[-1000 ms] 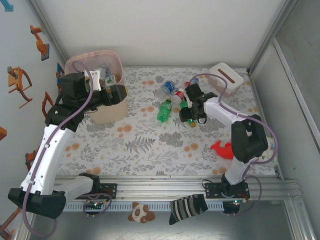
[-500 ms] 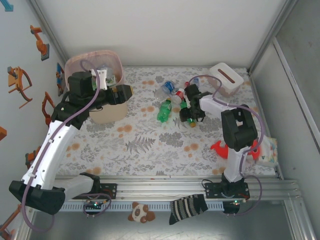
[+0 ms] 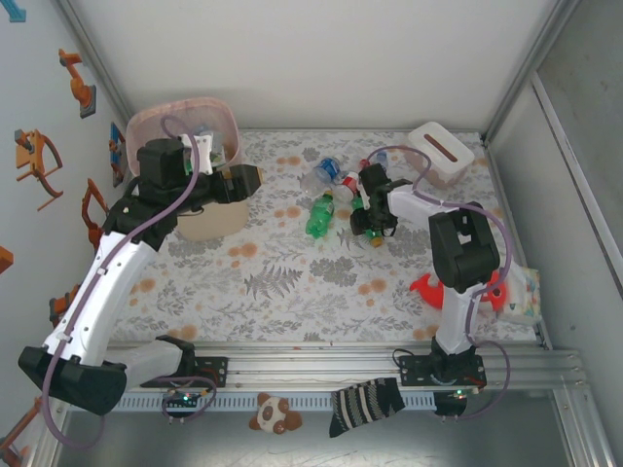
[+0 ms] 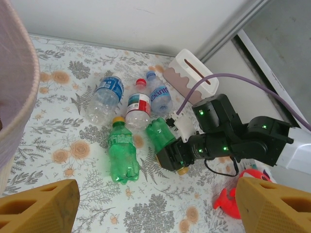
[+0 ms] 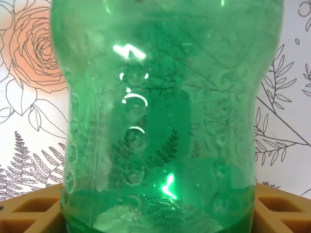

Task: Put the plastic bottles in the bin

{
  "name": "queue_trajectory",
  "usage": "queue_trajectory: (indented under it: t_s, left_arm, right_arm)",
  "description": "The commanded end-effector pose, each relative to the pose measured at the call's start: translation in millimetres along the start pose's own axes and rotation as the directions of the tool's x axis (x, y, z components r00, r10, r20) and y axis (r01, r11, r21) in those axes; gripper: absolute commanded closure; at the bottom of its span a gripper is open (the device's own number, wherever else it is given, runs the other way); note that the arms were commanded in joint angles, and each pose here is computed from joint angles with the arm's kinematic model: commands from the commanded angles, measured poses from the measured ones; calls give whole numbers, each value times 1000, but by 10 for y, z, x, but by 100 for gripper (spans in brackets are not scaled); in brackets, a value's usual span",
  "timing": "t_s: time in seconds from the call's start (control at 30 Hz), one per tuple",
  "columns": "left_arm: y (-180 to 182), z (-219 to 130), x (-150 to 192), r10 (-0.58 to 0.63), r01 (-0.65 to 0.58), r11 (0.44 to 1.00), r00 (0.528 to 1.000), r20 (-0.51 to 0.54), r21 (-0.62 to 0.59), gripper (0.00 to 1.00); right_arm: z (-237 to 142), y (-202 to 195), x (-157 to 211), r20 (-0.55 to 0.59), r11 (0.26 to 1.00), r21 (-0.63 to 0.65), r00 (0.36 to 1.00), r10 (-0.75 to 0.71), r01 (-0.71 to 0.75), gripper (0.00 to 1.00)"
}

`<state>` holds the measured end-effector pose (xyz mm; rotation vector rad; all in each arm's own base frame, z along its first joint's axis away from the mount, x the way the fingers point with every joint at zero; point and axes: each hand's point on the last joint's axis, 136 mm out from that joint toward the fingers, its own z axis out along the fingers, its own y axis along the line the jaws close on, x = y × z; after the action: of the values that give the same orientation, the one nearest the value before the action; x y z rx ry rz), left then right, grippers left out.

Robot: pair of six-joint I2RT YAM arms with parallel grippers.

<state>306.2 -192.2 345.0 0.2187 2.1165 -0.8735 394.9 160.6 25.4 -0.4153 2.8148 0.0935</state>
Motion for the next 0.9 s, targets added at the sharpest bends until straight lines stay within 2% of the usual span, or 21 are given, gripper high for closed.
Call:
queue_trajectory:
  t_s: [0.0, 0.23, 0.47, 0.63, 0.87]
  left_arm:
    - [-125, -32, -140, 26, -27, 999, 999, 41, 29, 17]
    - [-237, -33, -165, 52, -56, 996, 997, 57, 66, 17]
    - [-479, -73, -252, 103, -120, 980, 988, 111, 160, 16]
    - [-750, -166, -302, 174, -216, 942, 969, 178, 256, 16]
    - [-1196, -404, -357, 250, -371, 838, 913, 323, 400, 16]
  right_arm:
    - [-153, -8, -45, 40, 1000, -10, 999, 11, -11, 36]
    - [-534, 39, 13, 97, 998, -47, 995, 35, -30, 39]
    - [-1238, 346, 25, 238, 971, -239, 970, 55, 4, 41]
    - [-1871, 652, -13, 374, 916, -384, 926, 42, 114, 42]
    - [-2785, 1117, 19, 580, 795, -492, 814, -6, 356, 43]
